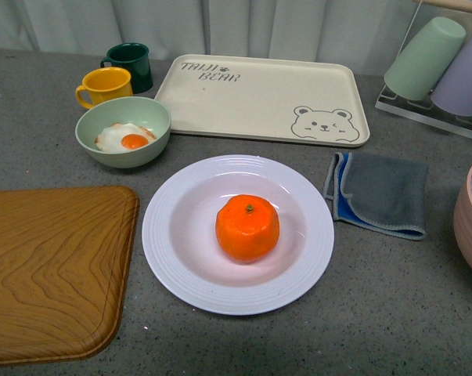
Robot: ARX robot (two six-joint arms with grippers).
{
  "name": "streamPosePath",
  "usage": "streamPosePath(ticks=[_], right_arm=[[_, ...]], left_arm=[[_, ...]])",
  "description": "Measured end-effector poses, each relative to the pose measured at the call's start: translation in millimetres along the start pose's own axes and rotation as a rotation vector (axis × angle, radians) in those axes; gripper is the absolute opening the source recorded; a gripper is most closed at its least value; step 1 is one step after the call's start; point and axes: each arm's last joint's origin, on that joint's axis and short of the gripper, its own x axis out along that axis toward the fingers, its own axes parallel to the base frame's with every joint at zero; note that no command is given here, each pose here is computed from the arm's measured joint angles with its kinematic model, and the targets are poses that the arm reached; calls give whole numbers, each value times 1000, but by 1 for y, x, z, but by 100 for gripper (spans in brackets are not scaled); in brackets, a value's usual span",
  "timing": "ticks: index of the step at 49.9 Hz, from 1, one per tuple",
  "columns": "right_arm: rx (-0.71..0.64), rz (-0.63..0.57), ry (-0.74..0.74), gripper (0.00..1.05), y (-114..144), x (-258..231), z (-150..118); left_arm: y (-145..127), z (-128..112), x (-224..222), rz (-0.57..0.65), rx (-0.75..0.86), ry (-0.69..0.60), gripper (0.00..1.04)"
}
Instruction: Place orange and plate with both arms
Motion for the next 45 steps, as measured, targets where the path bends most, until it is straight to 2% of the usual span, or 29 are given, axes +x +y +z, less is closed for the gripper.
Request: streamPosePath(ticks=[7, 8, 9, 13, 16, 22, 27, 34, 45], right_arm=[[0, -1, 3, 95, 0, 0, 0], [-13, -21, 34, 95, 0, 0, -1], [-48, -97, 113, 95, 0, 0, -1], [-136, -185, 299, 95, 3, 6, -4], [-170, -127, 350, 95, 11, 18, -9], [-144, -12, 355, 95, 27, 38, -4], [-75, 86, 387, 95, 42, 59, -1], [119, 243, 591, 95, 69, 98, -17], [364, 360, 810, 95, 84, 129, -33]], left_arm=[[0, 0, 0, 0, 0, 0, 93], [0, 0, 0, 0, 0, 0, 97], [0, 0, 0, 0, 2, 0, 100], [0, 0, 0, 0, 3, 0, 98], [0, 0, 0, 0, 3, 0, 98], [0, 0, 0, 0, 3, 0, 98], [0, 0, 0, 0, 3, 0, 98], [0, 0, 0, 0, 3, 0, 98], [0, 0, 0, 0, 3, 0, 98]])
